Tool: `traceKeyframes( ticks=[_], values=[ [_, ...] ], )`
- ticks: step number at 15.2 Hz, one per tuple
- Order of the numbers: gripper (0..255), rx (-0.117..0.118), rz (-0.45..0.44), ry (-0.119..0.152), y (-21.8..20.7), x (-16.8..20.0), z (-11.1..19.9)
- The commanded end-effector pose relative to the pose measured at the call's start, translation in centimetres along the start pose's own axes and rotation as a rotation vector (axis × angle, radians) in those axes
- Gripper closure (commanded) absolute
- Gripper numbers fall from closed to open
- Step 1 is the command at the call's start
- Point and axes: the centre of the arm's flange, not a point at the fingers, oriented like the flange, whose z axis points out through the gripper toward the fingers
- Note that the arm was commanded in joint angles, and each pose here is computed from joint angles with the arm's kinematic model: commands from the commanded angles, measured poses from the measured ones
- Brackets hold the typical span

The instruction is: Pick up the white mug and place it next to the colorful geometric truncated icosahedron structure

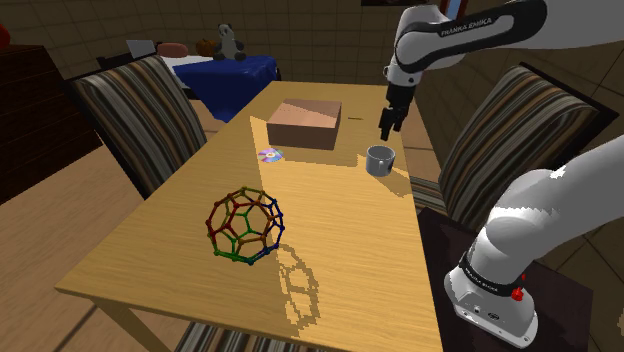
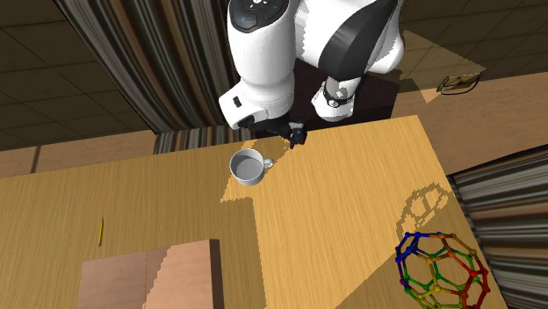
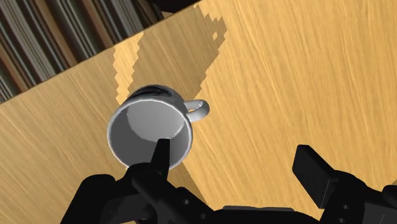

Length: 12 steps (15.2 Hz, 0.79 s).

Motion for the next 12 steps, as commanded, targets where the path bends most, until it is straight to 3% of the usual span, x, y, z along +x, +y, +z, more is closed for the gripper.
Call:
traceKeyframes(
  ticks=[1,12],
  values=[
    [0,-0.003,-0.006,-0.008,1.8,0.8,1.5],
    [0,-0.019,-0.035,-0.057,12.3,5.8,10.4]
  ],
)
